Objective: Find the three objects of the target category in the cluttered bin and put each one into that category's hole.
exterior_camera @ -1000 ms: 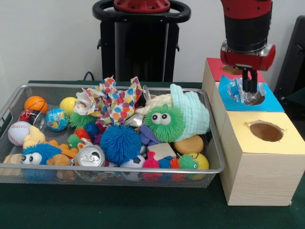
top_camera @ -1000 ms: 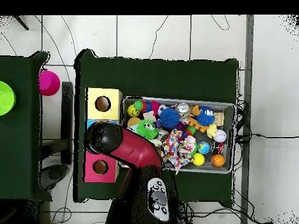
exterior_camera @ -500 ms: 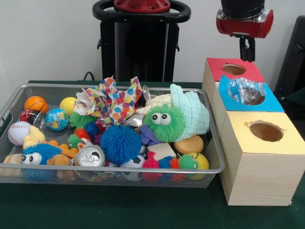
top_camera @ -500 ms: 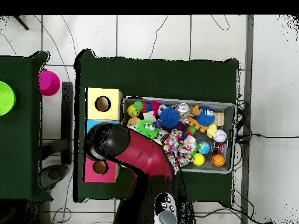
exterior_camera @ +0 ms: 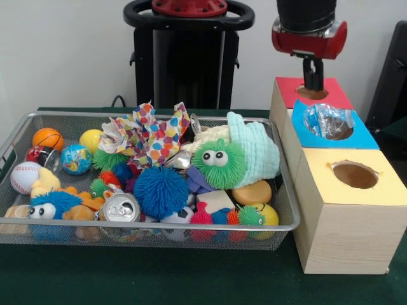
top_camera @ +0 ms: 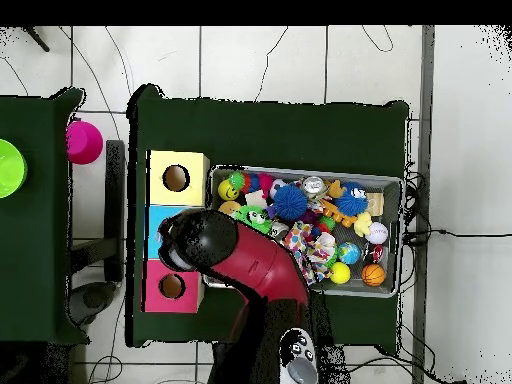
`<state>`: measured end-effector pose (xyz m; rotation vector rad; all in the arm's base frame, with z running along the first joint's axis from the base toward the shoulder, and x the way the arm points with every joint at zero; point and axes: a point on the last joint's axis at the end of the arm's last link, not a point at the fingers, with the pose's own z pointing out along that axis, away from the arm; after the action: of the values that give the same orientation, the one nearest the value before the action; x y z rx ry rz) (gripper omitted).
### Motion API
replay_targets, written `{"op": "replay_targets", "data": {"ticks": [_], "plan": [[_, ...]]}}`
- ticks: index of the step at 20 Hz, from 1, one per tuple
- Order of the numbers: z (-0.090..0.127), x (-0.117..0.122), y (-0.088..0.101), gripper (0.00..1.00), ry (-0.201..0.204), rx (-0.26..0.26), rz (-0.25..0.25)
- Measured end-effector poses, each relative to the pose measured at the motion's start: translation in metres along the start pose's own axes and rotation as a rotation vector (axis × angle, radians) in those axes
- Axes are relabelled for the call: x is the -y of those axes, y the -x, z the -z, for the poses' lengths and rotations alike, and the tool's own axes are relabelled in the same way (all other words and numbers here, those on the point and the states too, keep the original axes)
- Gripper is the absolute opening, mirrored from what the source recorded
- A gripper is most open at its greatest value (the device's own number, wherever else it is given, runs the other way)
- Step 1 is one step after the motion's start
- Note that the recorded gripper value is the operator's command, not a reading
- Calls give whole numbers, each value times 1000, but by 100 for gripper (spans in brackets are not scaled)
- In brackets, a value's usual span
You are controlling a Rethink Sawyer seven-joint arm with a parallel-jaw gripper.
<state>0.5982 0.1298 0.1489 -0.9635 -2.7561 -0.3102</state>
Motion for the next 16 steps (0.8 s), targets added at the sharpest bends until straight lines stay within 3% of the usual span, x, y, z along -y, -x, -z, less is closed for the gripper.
{"op": "replay_targets", "data": {"ticks": [5, 8, 13, 16], "plan": [[-21, 7, 14, 0, 2, 54, -18], [-28, 8, 12, 0, 2, 55, -17], [-40, 11, -7, 0, -6, 17, -14], [-36, 11, -21, 0, -15, 4, -1]]}}
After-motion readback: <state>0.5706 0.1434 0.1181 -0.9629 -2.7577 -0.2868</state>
